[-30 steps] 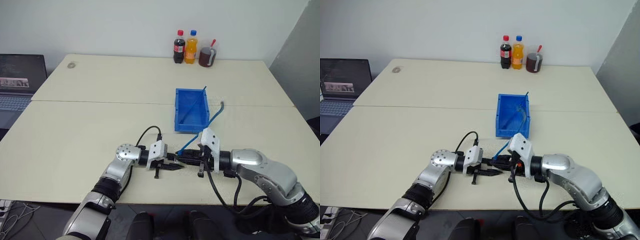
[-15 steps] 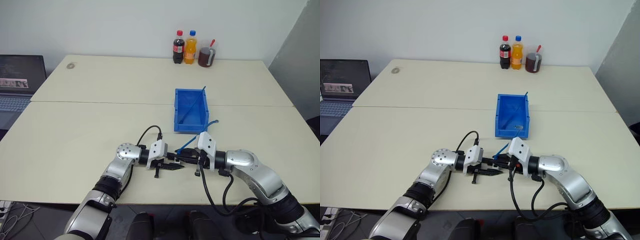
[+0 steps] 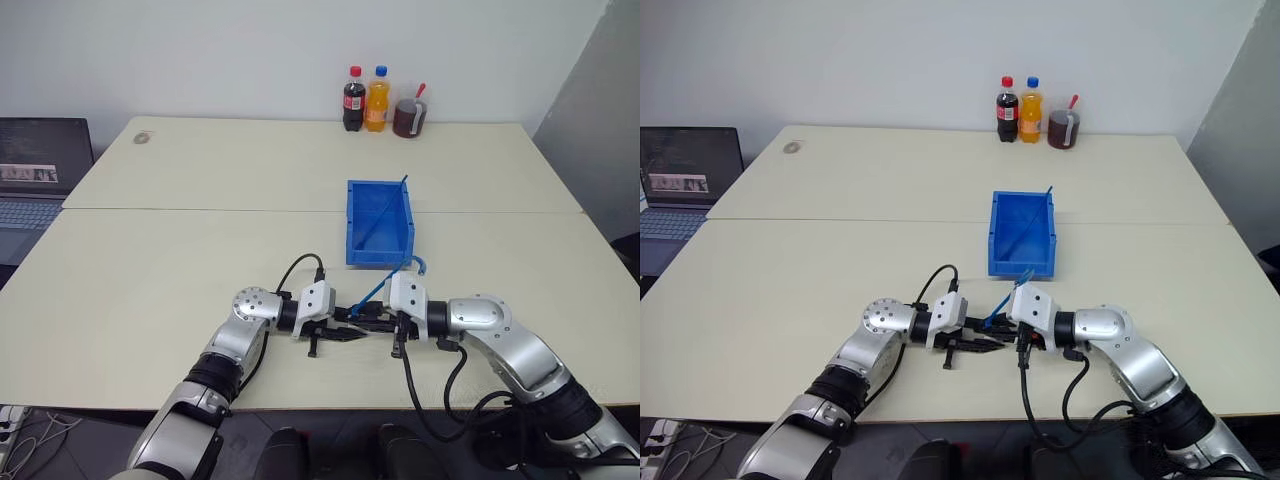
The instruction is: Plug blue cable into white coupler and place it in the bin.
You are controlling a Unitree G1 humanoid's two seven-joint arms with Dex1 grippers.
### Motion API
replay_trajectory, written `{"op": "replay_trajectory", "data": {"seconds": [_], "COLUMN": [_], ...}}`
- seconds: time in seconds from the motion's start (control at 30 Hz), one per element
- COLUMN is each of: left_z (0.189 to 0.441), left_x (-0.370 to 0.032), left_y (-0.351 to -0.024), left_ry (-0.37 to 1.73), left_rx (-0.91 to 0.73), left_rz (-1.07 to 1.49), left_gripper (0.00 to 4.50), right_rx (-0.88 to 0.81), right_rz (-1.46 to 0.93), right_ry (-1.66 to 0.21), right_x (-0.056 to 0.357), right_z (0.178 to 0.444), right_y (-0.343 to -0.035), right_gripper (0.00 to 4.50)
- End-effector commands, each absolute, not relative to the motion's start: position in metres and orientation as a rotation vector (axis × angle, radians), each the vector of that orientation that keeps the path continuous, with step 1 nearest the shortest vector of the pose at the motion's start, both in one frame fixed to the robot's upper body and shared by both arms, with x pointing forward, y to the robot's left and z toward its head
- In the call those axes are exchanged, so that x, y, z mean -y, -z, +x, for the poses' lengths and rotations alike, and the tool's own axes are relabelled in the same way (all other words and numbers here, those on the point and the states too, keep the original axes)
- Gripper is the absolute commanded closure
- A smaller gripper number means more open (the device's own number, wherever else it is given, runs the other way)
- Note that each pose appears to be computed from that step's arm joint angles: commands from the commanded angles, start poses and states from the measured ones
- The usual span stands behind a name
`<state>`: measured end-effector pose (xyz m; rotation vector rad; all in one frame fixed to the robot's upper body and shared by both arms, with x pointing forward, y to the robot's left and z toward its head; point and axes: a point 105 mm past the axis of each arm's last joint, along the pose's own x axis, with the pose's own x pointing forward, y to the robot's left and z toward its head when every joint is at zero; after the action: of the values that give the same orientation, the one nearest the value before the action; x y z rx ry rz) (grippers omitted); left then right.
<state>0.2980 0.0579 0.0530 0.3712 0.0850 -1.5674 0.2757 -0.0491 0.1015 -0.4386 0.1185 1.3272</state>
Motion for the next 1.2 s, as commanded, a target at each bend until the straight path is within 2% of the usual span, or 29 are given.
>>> {"op": "replay_trajectory", "data": {"seconds": [0.03,0.27,0.73,1.2], "left_z": [0.294,0.296,0.297,0.299], "left_x": [-0.055,-0.056,-0.054,-0.058], "left_y": [-0.053,-0.053,-0.055,-0.054], "left_ry": [1.58,1.571,1.565,1.547], "left_rx": [-0.079,-0.081,-0.074,-0.082], "left_rz": [0.37,0.37,0.37,0.392], "left_gripper": [3.69,3.69,3.69,3.69], "right_rx": [-0.192,-0.221,-0.333,-0.428], "right_rz": [-0.477,-0.503,-0.54,-0.473], "right_ry": [-1.286,-1.344,-1.368,-1.358], "right_x": [0.062,0.067,0.059,0.062], "right_z": [0.29,0.291,0.29,0.286], "right_y": [-0.091,-0.093,-0.048,-0.022], "right_gripper": [4.32,4.32,4.32,4.32]}}
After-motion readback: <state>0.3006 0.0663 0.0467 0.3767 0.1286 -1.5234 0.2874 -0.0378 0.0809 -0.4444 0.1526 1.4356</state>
